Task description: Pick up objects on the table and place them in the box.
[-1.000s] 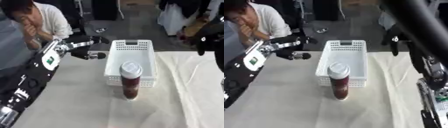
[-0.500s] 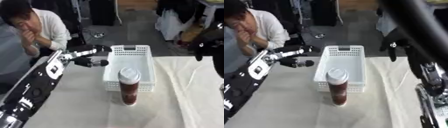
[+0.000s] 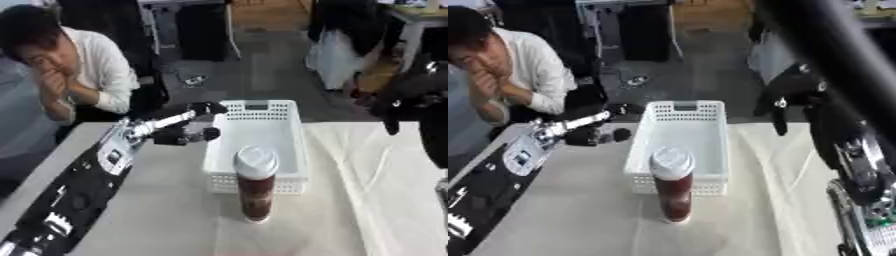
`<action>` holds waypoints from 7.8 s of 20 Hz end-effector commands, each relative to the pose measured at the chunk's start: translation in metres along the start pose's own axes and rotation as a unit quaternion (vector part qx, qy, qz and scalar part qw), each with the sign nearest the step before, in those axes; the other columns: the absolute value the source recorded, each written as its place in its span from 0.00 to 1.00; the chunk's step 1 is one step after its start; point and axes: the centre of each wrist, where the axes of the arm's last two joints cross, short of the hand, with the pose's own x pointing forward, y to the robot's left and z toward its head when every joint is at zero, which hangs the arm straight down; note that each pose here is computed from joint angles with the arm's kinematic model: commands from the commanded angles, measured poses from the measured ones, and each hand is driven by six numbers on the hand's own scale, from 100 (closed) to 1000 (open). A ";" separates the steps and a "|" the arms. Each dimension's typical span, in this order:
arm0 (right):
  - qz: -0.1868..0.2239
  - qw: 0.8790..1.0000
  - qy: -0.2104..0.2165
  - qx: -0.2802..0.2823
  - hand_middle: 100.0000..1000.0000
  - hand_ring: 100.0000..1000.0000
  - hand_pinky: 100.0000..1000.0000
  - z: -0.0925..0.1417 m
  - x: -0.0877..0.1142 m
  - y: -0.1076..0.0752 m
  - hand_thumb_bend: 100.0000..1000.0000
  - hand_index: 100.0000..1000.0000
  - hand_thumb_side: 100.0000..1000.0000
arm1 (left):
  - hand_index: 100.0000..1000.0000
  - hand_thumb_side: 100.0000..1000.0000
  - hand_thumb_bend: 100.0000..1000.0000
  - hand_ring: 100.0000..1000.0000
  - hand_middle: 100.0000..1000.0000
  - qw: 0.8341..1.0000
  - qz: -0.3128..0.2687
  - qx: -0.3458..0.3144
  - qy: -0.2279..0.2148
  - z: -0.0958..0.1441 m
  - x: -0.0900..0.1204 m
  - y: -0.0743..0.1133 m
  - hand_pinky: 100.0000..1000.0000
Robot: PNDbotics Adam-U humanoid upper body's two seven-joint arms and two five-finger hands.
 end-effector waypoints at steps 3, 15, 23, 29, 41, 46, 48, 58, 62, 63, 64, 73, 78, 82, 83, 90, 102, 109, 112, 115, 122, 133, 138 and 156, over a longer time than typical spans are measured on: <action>0.003 1.000 -0.019 0.003 0.48 0.42 0.09 -0.008 0.005 -0.002 0.05 0.65 0.95 | 1.00 1.00 1.00 1.00 1.00 0.996 0.060 0.056 -0.046 -0.014 0.018 0.007 1.00; -0.007 1.000 -0.029 0.005 0.49 0.43 0.10 -0.011 0.005 0.001 0.04 0.65 0.94 | 1.00 1.00 1.00 1.00 1.00 0.977 -0.145 -0.102 -0.117 -0.043 0.060 0.018 1.00; -0.014 0.999 -0.037 0.008 0.49 0.43 0.10 -0.013 0.005 0.003 0.04 0.65 0.94 | 1.00 1.00 1.00 1.00 1.00 0.950 -0.239 -0.149 -0.132 -0.052 0.061 0.003 1.00; -0.016 0.999 -0.038 0.010 0.49 0.43 0.10 -0.014 0.005 0.003 0.04 0.66 0.95 | 1.00 1.00 1.00 1.00 1.00 0.950 -0.230 -0.166 -0.127 -0.052 0.052 -0.013 1.00; -0.017 0.999 -0.041 0.019 0.49 0.43 0.10 -0.016 0.006 0.005 0.03 0.66 0.95 | 1.00 1.00 1.00 1.00 1.00 0.950 -0.214 -0.187 -0.128 -0.057 0.047 -0.032 1.00; -0.018 0.999 -0.041 0.020 0.49 0.43 0.10 -0.016 0.006 0.005 0.03 0.66 0.95 | 1.00 1.00 1.00 1.00 1.00 0.948 -0.217 -0.194 -0.131 -0.059 0.047 -0.036 1.00; -0.018 0.999 -0.042 0.020 0.49 0.43 0.10 -0.016 0.006 0.005 0.03 0.66 0.95 | 1.00 1.00 1.00 1.00 1.00 0.946 -0.219 -0.197 -0.133 -0.060 0.048 -0.037 1.00; -0.019 0.999 -0.043 0.019 0.49 0.43 0.10 -0.017 0.006 0.005 0.03 0.66 0.95 | 1.00 1.00 1.00 1.00 1.00 0.947 -0.206 -0.201 -0.141 -0.059 0.044 -0.048 1.00; -0.019 0.999 -0.043 0.019 0.49 0.43 0.10 -0.017 0.006 0.005 0.03 0.66 0.95 | 1.00 1.00 1.00 1.00 1.00 0.947 -0.198 -0.211 -0.139 -0.057 0.040 -0.056 1.00; -0.019 0.999 -0.043 0.019 0.49 0.43 0.10 -0.017 0.006 0.005 0.03 0.66 0.95 | 1.00 1.00 1.00 1.00 1.00 0.947 -0.198 -0.212 -0.140 -0.057 0.040 -0.057 1.00; -0.018 0.999 -0.044 0.020 0.49 0.43 0.10 -0.017 0.006 0.005 0.03 0.66 0.96 | 1.00 1.00 1.00 1.00 1.00 0.947 -0.196 -0.214 -0.140 -0.057 0.039 -0.058 1.00; -0.018 0.998 -0.046 0.025 0.49 0.43 0.09 -0.018 0.006 0.005 0.02 0.66 0.95 | 1.00 1.00 1.00 1.00 1.00 0.947 -0.193 -0.222 -0.130 -0.053 0.032 -0.065 1.00; -0.018 0.998 -0.046 0.024 0.49 0.43 0.09 -0.018 0.006 0.005 0.02 0.66 0.95 | 1.00 1.00 1.00 1.00 1.00 0.949 -0.188 -0.224 -0.120 -0.048 0.025 -0.069 1.00; -0.016 0.999 -0.045 0.025 0.49 0.43 0.10 -0.018 0.006 0.005 0.02 0.66 0.95 | 1.00 1.00 1.00 1.00 1.00 0.951 -0.186 -0.214 -0.121 -0.047 0.024 -0.068 1.00; -0.016 0.999 -0.045 0.025 0.49 0.43 0.10 -0.017 0.006 0.005 0.02 0.66 0.95 | 1.00 1.00 1.00 1.00 1.00 0.952 -0.186 -0.211 -0.124 -0.047 0.025 -0.068 1.00; -0.015 0.999 -0.044 0.024 0.49 0.44 0.10 -0.017 0.006 0.005 0.02 0.66 0.95 | 1.00 1.00 1.00 1.00 1.00 0.955 -0.195 -0.165 -0.151 -0.056 0.043 -0.049 1.00; -0.019 0.998 -0.049 0.024 0.49 0.44 0.10 -0.020 0.006 0.006 0.02 0.66 0.95 | 1.00 1.00 1.00 1.00 1.00 0.949 -0.237 -0.165 -0.124 -0.056 0.043 -0.043 1.00; -0.023 0.998 -0.056 0.022 0.49 0.44 0.10 -0.024 0.007 0.008 0.02 0.66 0.95 | 1.00 0.94 1.00 1.00 1.00 0.968 -0.183 -0.163 -0.054 -0.036 0.004 -0.074 1.00; -0.024 0.998 -0.059 0.021 0.49 0.44 0.10 -0.025 0.007 0.008 0.02 0.66 0.95 | 1.00 0.70 1.00 1.00 1.00 0.970 -0.162 -0.181 -0.026 -0.028 -0.009 -0.088 1.00; -0.023 0.998 -0.058 0.021 0.49 0.44 0.10 -0.025 0.007 0.008 0.02 0.66 0.95 | 1.00 0.65 1.00 1.00 1.00 0.967 -0.146 -0.208 -0.007 -0.022 -0.016 -0.099 0.91; -0.021 0.998 -0.055 0.024 0.49 0.43 0.10 -0.024 0.007 0.007 0.01 0.66 0.95 | 0.94 0.72 0.95 0.51 0.87 0.974 -0.075 -0.211 -0.041 -0.019 -0.019 -0.114 0.20; -0.018 0.998 -0.052 0.025 0.49 0.44 0.10 -0.022 0.007 0.007 0.01 0.66 0.95 | 1.00 0.63 1.00 0.85 1.00 0.966 -0.070 -0.205 -0.141 -0.041 0.014 -0.088 0.72; -0.020 0.998 -0.052 0.025 0.49 0.44 0.10 -0.022 0.007 0.007 0.01 0.66 0.94 | 1.00 0.77 0.96 0.82 1.00 0.957 -0.084 -0.255 -0.112 -0.042 0.018 -0.087 0.72; -0.016 0.998 -0.050 0.023 0.49 0.44 0.10 -0.022 0.007 0.007 0.00 0.66 0.94 | 0.16 0.61 0.00 0.00 0.17 0.964 -0.109 -0.234 -0.059 -0.021 -0.007 -0.101 0.00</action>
